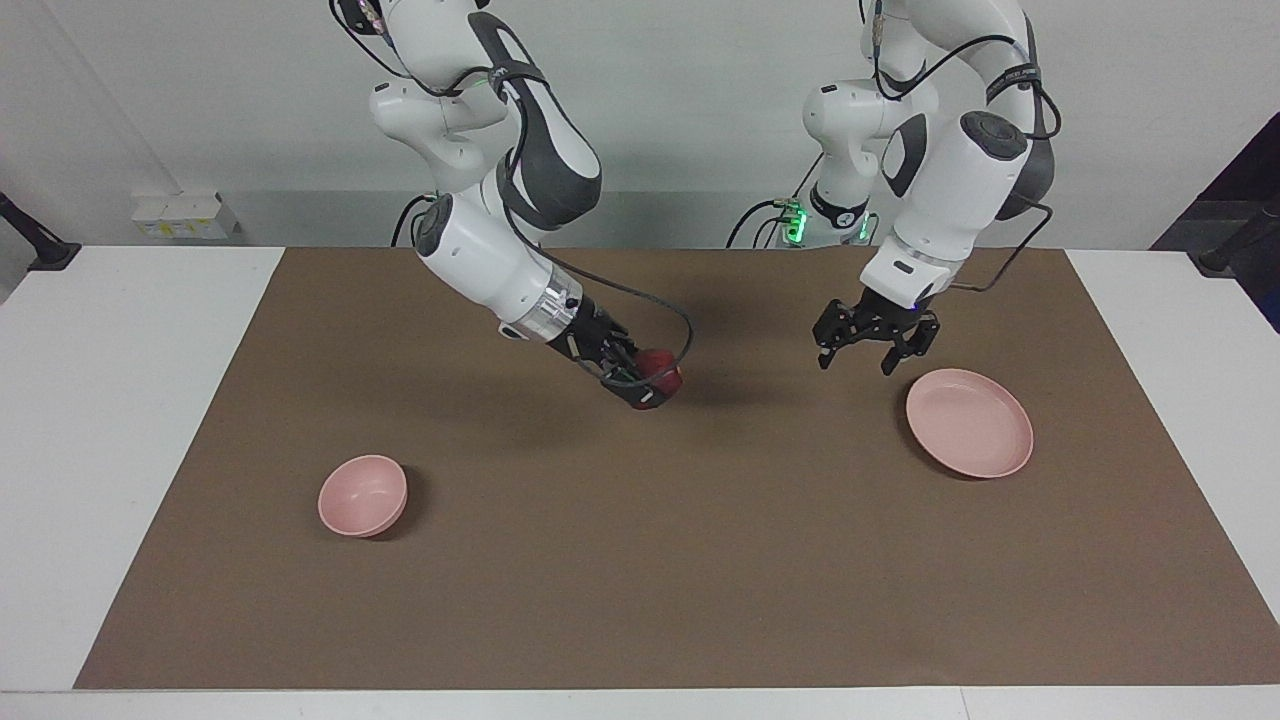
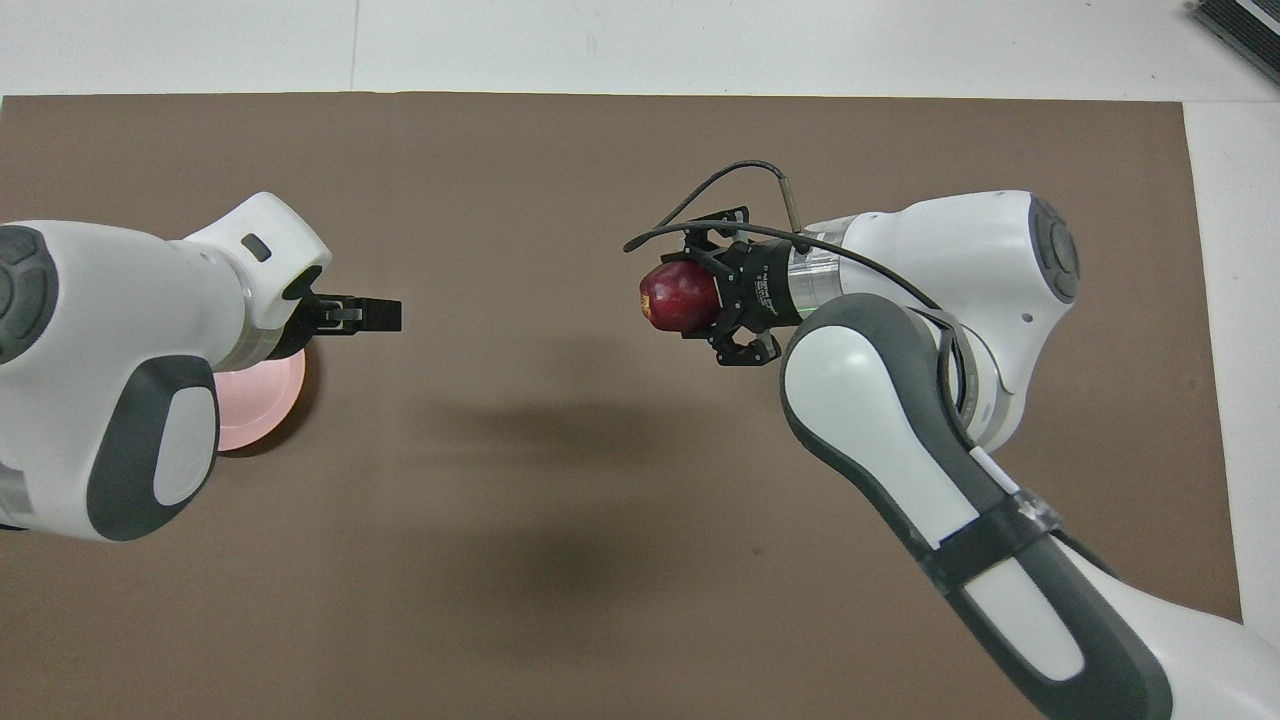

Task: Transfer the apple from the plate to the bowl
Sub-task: 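Carry the apple with the right gripper over the pink bowl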

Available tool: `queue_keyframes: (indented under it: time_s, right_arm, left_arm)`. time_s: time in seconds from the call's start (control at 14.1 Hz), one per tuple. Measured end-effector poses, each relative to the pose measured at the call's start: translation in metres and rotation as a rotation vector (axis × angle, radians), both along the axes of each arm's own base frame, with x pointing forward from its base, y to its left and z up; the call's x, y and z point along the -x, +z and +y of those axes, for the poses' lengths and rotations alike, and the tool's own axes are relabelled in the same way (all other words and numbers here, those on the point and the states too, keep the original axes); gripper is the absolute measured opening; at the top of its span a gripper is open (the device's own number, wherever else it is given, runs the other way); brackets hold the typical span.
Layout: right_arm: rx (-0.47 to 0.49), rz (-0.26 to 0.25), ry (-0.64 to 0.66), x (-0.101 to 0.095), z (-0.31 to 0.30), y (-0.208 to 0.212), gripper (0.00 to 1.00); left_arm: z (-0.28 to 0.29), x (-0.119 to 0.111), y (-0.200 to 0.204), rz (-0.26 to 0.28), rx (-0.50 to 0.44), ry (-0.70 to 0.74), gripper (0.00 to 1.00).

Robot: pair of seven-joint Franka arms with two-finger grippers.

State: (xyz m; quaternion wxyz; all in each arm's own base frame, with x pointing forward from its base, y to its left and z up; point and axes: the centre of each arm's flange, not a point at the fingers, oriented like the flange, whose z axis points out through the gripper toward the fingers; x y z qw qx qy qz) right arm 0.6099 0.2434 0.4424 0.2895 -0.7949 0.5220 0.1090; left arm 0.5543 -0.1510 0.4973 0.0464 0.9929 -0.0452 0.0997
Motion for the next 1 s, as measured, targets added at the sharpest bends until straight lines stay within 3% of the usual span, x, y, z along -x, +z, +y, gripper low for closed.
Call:
queue_keyframes:
  time_s: [0.57,1.0]
  right_arm:
    - [0.322,-0.182,0.365,-0.023,-0.101,-0.007,0.80]
    - [0.504,-0.289,0.609,-0.036,-0.221,-0.013,0.80]
  left_arm:
    - [0.045,-0.010,0.083,0.031,-0.050,-0.075,1.00]
    - [0.105,0.001,0.153,0.091,-0.068,-0.093,1.00]
